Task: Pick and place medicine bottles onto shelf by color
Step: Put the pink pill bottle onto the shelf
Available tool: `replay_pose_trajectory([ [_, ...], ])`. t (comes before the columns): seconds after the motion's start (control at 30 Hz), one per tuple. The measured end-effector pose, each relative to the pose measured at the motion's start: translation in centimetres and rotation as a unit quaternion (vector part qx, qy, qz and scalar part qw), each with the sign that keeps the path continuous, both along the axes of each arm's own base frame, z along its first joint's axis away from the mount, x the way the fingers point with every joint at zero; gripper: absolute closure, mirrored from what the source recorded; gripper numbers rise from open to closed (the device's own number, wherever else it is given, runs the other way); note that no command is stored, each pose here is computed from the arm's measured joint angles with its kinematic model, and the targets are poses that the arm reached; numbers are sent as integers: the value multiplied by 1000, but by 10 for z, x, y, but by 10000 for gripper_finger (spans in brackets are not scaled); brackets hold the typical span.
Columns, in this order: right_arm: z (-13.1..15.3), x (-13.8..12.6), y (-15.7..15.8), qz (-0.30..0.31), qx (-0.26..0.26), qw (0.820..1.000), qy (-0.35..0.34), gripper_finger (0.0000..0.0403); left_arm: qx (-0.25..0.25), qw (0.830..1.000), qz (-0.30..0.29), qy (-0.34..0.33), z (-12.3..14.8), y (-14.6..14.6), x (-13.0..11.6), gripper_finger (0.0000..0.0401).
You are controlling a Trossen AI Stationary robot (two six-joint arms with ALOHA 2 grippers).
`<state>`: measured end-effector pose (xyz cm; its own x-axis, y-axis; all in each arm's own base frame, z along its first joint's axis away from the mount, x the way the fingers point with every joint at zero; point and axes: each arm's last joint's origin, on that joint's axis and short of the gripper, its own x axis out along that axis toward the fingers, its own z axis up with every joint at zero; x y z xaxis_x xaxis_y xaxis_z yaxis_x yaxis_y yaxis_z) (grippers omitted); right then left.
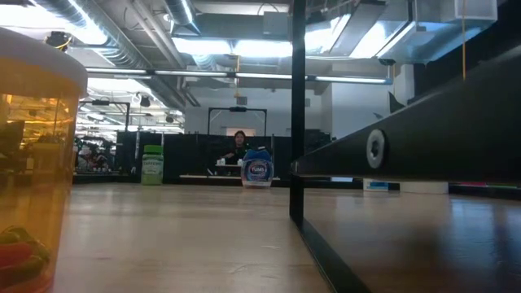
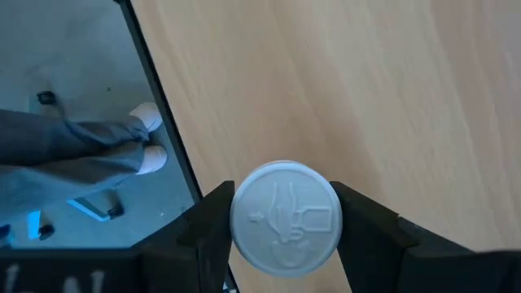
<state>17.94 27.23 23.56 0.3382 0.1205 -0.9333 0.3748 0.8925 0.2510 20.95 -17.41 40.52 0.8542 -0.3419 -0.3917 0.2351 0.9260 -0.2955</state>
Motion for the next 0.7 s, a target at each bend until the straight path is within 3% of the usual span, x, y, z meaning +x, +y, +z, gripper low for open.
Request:
replay_pose_trajectory([
  [0.43,-3,1,2,25,-9,1000,1,218,0,1000,0,0,0,0,0,257],
  [0.7,-4,1,2,27,-12,1000,4,193,0,1000,0,0,0,0,0,257],
])
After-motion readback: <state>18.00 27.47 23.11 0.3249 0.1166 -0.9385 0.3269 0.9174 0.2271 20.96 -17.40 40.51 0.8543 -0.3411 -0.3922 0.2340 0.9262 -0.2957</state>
